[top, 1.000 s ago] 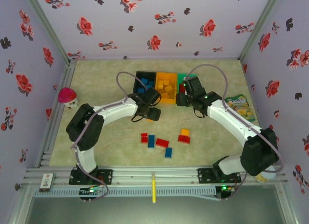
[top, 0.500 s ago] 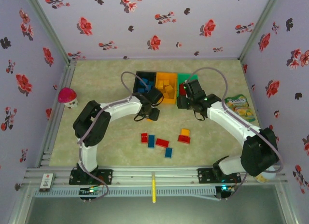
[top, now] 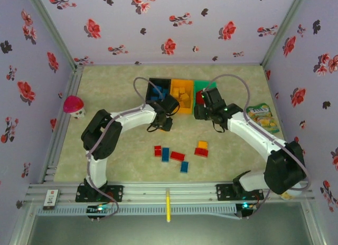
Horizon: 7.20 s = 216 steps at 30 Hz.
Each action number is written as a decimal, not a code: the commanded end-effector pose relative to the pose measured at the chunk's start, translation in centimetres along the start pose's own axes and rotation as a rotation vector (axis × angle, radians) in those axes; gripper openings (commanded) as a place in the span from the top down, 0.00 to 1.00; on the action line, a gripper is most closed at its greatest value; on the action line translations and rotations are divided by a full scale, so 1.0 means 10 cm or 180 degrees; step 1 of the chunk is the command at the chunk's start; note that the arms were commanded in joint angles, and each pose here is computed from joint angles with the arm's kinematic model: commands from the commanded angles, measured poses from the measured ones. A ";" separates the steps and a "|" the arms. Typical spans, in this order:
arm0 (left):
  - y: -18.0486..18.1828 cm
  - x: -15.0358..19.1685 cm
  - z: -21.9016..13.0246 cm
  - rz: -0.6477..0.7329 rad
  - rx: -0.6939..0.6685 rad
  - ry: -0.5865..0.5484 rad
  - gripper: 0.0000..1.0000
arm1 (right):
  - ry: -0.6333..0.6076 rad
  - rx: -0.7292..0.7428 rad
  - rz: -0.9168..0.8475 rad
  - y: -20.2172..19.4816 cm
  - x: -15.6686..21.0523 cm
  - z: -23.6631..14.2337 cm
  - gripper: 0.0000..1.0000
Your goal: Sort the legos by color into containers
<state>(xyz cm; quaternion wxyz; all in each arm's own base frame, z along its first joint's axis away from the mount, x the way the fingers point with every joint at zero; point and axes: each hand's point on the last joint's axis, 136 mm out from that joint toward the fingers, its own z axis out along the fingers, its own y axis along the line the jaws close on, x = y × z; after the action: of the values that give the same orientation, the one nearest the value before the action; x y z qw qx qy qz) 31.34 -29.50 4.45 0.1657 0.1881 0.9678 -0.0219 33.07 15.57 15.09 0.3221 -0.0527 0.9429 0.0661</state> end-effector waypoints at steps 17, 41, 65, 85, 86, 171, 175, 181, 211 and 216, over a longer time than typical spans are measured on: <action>-0.12 -1.30 -0.82 0.0295 -0.0004 -0.0818 0.71 | -0.0019 0.0056 0.0231 -0.20 0.41 -0.25 0.40; 0.09 -1.82 -0.87 0.0248 -0.0193 -0.1139 0.34 | 0.0085 -0.0049 0.0240 -0.10 0.76 -0.28 0.40; 0.73 -0.37 -1.08 -0.0240 -0.0192 -0.0938 0.31 | 0.0358 -0.1150 -0.1082 1.21 1.16 -0.20 0.38; 1.12 -0.15 -1.19 -0.0557 -0.0258 -0.1002 0.30 | 0.1349 -0.1061 -0.2008 1.32 2.00 -0.19 0.38; 1.12 -0.14 -1.20 -0.0552 -0.0260 -0.1006 0.30 | 0.1375 -0.1048 -0.2026 1.32 2.02 -0.18 0.38; -1.38 0.19 -0.86 0.0589 0.1142 -0.0394 0.22 | -0.0214 0.0200 0.1238 -0.91 -0.32 0.13 0.31; -1.59 0.31 -0.76 0.0604 0.1136 -0.0258 0.21 | -0.0338 0.0184 0.1477 -1.07 -0.17 0.04 0.28; -1.88 0.35 -0.65 0.0651 0.1176 -0.0150 0.20 | -0.0167 0.0446 0.1400 -1.25 0.05 -0.02 0.28; -2.13 0.35 -0.08 0.0677 0.0778 -0.0013 0.49 | -0.0180 0.0573 0.1381 -1.42 0.19 -0.15 0.27; -2.10 0.33 -0.08 0.0703 0.0723 -0.0044 0.58 | -0.0188 0.0576 0.1374 -1.42 0.19 -0.17 0.27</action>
<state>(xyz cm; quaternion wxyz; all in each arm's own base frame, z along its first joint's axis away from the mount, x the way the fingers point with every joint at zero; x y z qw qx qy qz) 20.15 -48.06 3.99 0.1458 0.3073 0.9305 -0.1357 33.29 1.93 13.99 0.3323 0.1826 0.9229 0.0666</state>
